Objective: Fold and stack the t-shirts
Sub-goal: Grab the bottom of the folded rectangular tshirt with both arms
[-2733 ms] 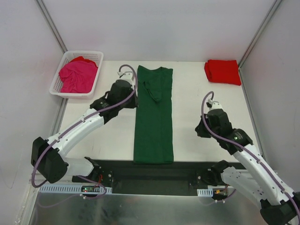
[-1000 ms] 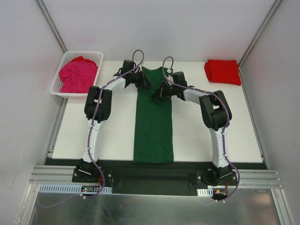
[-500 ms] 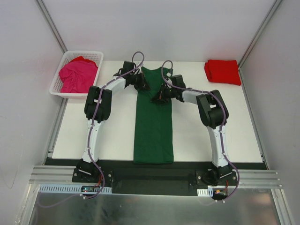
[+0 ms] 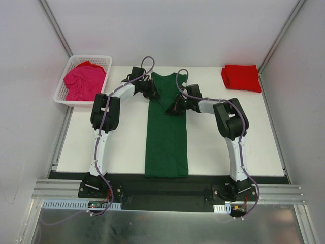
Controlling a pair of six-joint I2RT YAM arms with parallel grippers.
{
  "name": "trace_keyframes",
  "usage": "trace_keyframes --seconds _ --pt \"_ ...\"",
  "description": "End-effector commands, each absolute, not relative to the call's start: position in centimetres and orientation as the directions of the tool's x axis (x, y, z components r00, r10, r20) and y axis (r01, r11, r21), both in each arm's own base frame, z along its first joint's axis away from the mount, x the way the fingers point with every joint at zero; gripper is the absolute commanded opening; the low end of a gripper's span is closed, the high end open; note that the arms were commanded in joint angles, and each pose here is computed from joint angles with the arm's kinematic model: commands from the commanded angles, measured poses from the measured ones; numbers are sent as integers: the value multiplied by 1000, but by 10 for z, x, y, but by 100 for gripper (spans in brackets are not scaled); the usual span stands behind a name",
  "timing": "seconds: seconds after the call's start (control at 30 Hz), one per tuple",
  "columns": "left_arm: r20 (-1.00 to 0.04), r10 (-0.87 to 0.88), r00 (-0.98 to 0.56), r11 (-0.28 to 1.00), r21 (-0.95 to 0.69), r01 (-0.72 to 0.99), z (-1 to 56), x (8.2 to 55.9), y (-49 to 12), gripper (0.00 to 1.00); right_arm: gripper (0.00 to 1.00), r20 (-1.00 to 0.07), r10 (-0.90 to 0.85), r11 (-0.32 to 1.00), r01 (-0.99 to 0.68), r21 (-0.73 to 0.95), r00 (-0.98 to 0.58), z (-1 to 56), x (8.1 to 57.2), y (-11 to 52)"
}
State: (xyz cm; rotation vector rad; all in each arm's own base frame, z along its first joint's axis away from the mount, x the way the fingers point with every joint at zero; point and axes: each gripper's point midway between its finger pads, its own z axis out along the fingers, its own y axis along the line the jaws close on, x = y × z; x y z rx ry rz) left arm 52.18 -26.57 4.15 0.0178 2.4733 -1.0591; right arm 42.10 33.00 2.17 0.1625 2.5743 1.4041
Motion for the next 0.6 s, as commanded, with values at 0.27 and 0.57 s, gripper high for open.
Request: trace_keyframes --seconds 0.27,0.57 --pt "-426 -155 -891 734 -654 184 45 524 -251 0 1 -124 184 636 22 772 -975 17 383 299" --pt "-473 -149 -869 710 -662 238 74 530 -256 0 1 -277 130 711 -105 695 -952 54 359 271"
